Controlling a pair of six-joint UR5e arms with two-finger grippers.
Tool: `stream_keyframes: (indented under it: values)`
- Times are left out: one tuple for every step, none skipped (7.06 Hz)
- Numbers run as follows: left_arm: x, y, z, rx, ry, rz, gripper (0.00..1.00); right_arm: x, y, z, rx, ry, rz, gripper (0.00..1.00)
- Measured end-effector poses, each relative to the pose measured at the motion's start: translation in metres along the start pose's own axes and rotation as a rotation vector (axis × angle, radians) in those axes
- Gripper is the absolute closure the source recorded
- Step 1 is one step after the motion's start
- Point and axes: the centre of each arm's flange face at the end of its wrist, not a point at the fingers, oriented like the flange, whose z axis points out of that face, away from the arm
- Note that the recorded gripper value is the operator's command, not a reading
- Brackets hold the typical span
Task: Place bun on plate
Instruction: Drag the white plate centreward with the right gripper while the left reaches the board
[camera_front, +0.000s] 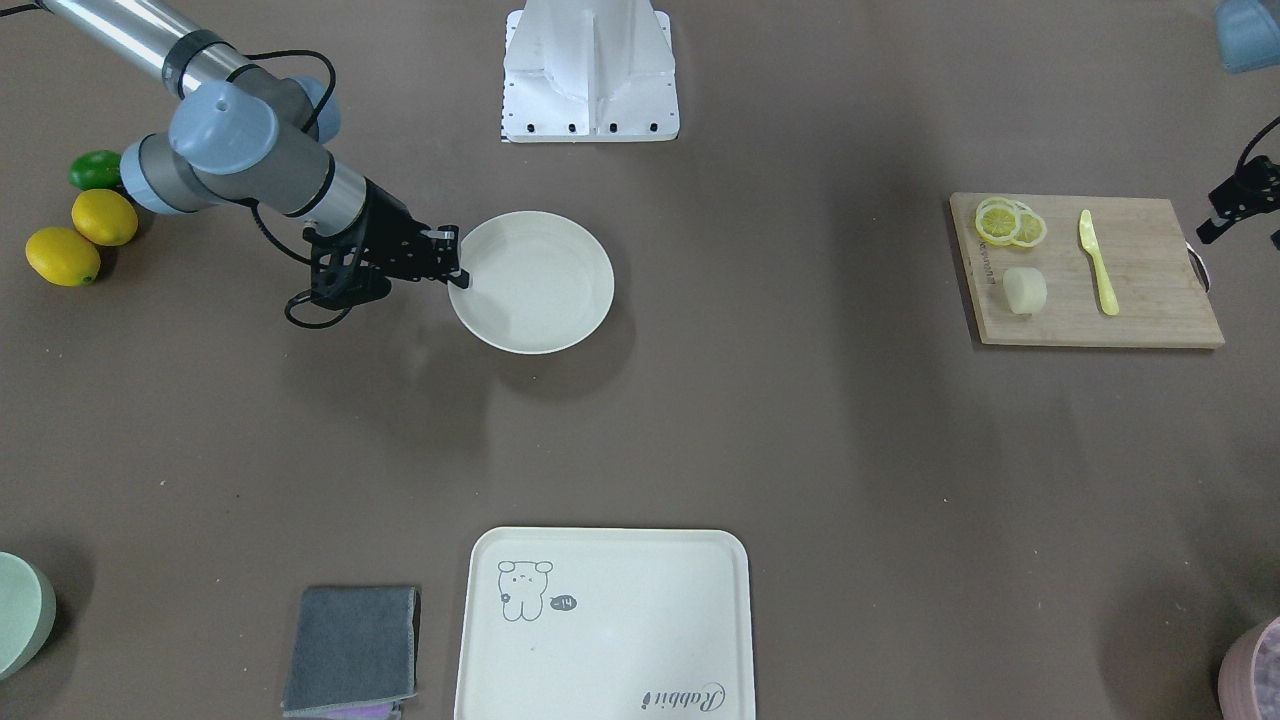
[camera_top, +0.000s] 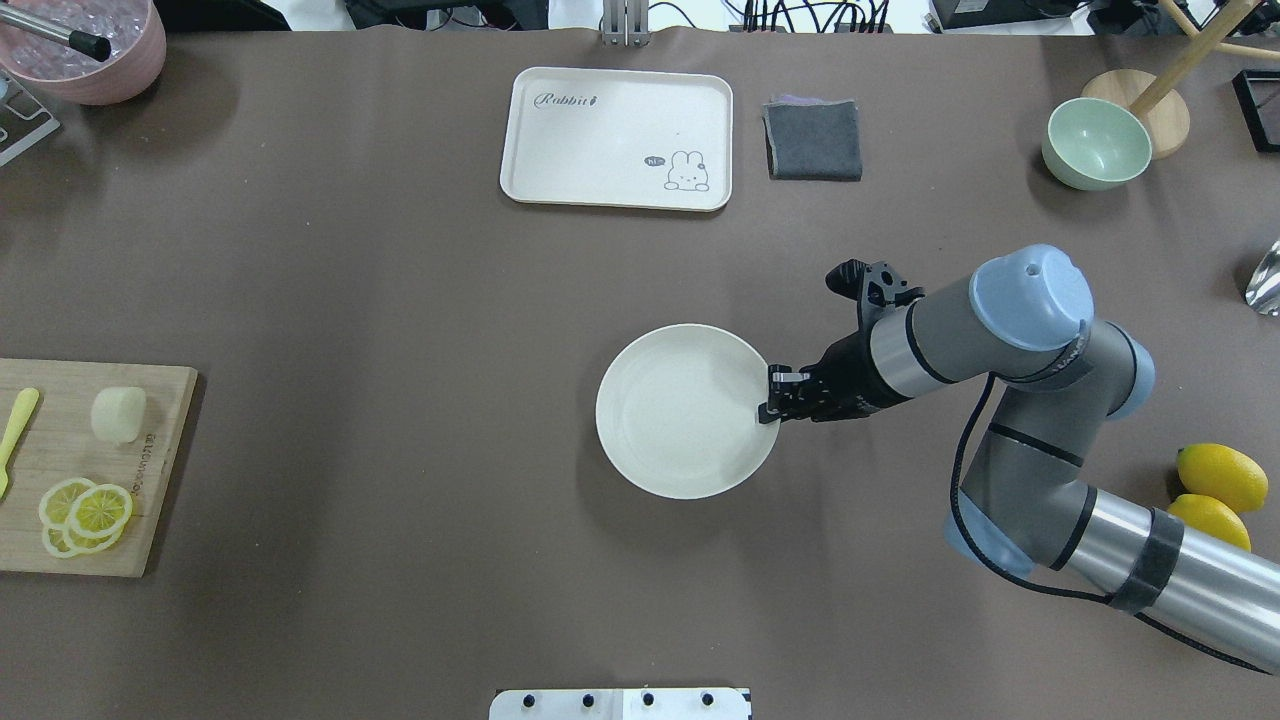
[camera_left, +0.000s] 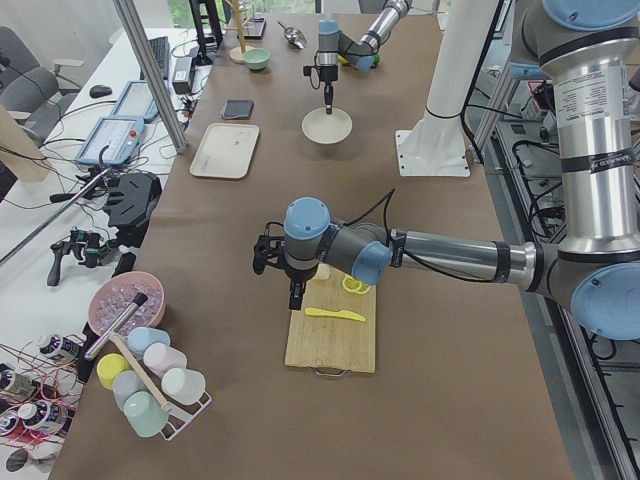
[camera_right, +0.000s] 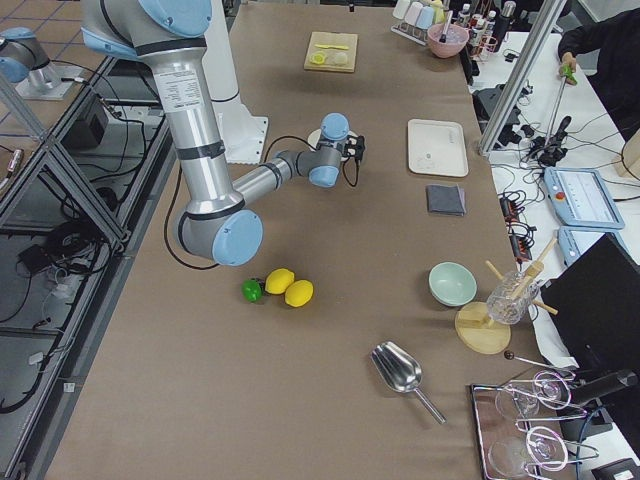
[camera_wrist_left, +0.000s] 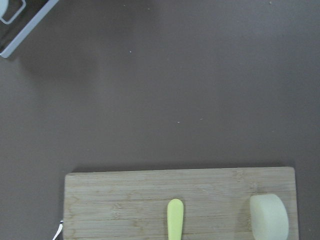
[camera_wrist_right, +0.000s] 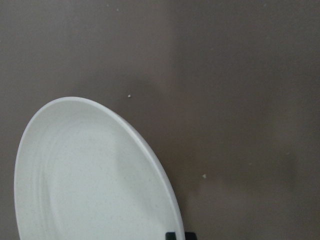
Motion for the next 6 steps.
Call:
stream_keyframes:
  values:
    - [0.020, 0.003, 0.018, -0.008, 0.006, -0.026, 0.03, -0.011, 0.007, 0.014, 0.012, -0.005, 0.010, 1.00]
    - [0.039, 0.008, 0.037, -0.012, -0.003, -0.049, 0.03, -0.018, 0.007, 0.025, 0.019, -0.003, 0.020, 1.00]
    - [0.059, 0.013, 0.056, -0.014, -0.013, -0.065, 0.03, -0.023, 0.005, 0.035, 0.027, 0.000, 0.034, 1.00]
    - [0.079, 0.020, 0.075, -0.021, -0.017, -0.079, 0.04, -0.027, 0.003, 0.041, 0.035, 0.001, 0.044, 1.00]
    - [0.098, 0.024, 0.091, -0.027, -0.018, -0.095, 0.05, -0.028, 0.003, 0.044, 0.037, 0.003, 0.049, 1.00]
    - [0.115, 0.027, 0.106, -0.031, -0.024, -0.107, 0.07, -0.028, 0.002, 0.045, 0.038, 0.005, 0.052, 1.00]
